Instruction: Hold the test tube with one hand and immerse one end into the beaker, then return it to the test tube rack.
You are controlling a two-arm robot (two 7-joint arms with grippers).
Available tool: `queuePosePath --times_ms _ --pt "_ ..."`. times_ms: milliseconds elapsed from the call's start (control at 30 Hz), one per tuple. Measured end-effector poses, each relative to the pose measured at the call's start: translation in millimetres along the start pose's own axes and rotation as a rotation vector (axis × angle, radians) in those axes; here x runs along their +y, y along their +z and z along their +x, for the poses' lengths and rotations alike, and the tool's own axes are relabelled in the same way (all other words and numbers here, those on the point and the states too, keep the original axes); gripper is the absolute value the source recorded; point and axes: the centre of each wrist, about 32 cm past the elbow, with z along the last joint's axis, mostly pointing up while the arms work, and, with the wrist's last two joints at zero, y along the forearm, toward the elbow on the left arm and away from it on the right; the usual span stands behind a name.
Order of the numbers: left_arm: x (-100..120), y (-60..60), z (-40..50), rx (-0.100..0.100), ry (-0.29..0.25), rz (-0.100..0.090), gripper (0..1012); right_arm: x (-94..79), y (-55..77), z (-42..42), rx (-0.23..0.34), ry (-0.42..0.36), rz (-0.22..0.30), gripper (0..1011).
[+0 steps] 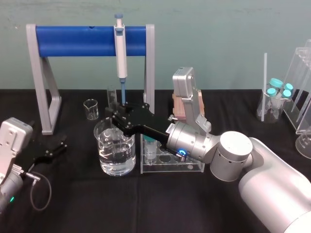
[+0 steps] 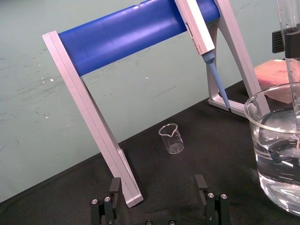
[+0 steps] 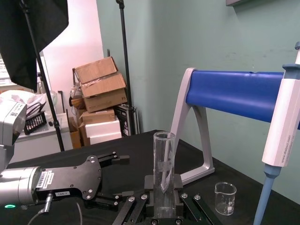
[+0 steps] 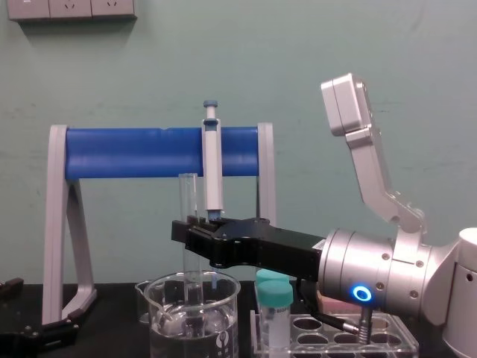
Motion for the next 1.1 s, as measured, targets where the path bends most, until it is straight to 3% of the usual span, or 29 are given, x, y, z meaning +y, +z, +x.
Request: queuePosePath --times_ms 1100 --pt "0.0 0.0 0.0 0.0 0.0 0.0 1000 -2.9 1.2 -0.7 -0.002 -0.005 0.004 226"
